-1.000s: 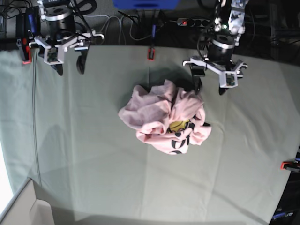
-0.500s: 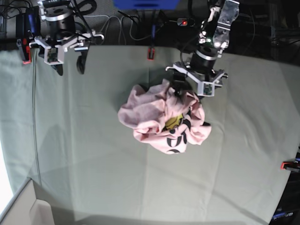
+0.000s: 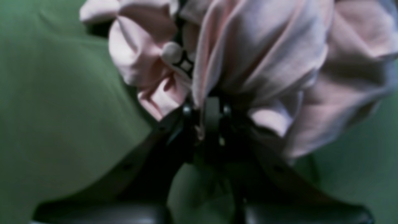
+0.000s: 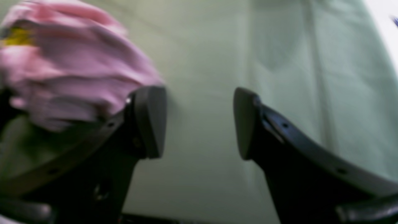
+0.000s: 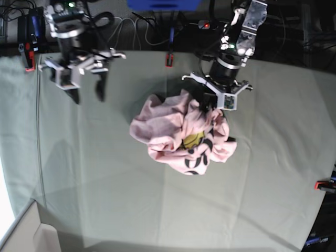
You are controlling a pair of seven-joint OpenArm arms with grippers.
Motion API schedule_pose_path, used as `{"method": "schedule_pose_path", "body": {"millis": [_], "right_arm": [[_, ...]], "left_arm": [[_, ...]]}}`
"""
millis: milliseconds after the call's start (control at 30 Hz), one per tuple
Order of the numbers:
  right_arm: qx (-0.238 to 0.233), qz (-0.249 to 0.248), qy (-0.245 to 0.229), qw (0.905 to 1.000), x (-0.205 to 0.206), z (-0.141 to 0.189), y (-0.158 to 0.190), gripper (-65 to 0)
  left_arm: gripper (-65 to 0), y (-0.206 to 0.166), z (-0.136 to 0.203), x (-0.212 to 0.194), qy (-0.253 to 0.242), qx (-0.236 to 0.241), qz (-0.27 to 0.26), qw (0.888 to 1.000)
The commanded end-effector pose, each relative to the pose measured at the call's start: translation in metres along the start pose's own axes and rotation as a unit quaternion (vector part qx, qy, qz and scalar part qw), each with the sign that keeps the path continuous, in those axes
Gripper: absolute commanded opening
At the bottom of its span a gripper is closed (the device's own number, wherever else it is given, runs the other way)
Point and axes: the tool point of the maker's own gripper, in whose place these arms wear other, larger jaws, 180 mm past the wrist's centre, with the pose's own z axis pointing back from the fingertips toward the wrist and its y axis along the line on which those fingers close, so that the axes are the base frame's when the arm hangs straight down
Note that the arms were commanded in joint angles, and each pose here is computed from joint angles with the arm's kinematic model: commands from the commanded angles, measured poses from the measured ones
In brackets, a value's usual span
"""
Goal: Layout the t-shirt on the table in an organized manner, then fold the t-shirt properly
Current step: 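Grasp the pink t-shirt edges with both grippers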
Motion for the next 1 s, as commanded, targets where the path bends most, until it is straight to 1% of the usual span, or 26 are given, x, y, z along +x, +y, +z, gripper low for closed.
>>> {"method": "schedule_pose_path", "body": {"millis": [0, 67, 133, 233, 300, 400, 500, 567, 767, 967], "right_arm": [[0.012, 0.010, -0.025, 0.9996, 0.013, 0.000, 0.004, -29.8], [0.044, 0.019, -0.038, 0.9981, 0.022, -0.005, 0.021, -29.5], [0.074, 0.026, -0.057, 0.9953, 0.033, -0.010, 0.037, -27.0], [0.091, 0.022, -0.074, 0.9928, 0.044, -0.015, 0.051, -21.9], [0.101, 0.015, -0.084, 0.9912, 0.051, -0.020, 0.061, -20.7], [0.116, 0.019, -0.081, 0.9898, 0.056, -0.028, 0.072, -20.6], [0.129, 0.027, -0.059, 0.9895, 0.052, -0.038, 0.082, -20.6], [0.134, 0.035, -0.054, 0.9889, 0.052, -0.049, 0.085, -20.6], [0.153, 0.053, -0.044, 0.9858, 0.044, -0.072, 0.101, -20.6], [0.170, 0.066, -0.042, 0.9823, 0.042, -0.085, 0.114, -20.6]], "left_arm": [[-64.8, -0.004, 0.006, 0.017, -0.030, -0.005, 0.003, 1.000], [-64.9, -0.007, 0.017, 0.024, -0.041, -0.010, 0.000, 0.999], [-64.9, -0.006, 0.027, 0.032, -0.050, -0.013, -0.007, 0.999], [-64.9, -0.007, 0.034, 0.036, -0.056, -0.015, -0.009, 0.998], [-64.9, -0.007, 0.035, 0.034, -0.053, -0.015, -0.009, 0.998], [-64.9, -0.007, 0.036, 0.031, -0.048, -0.015, -0.008, 0.999], [-64.9, -0.007, 0.038, 0.028, -0.045, -0.015, -0.011, 0.999], [-64.9, -0.007, 0.038, 0.027, -0.044, -0.014, -0.011, 0.999], [-64.9, -0.008, 0.041, 0.022, -0.038, -0.014, -0.010, 0.999], [-64.9, -0.008, 0.045, 0.017, -0.031, -0.014, -0.008, 0.999]]}}
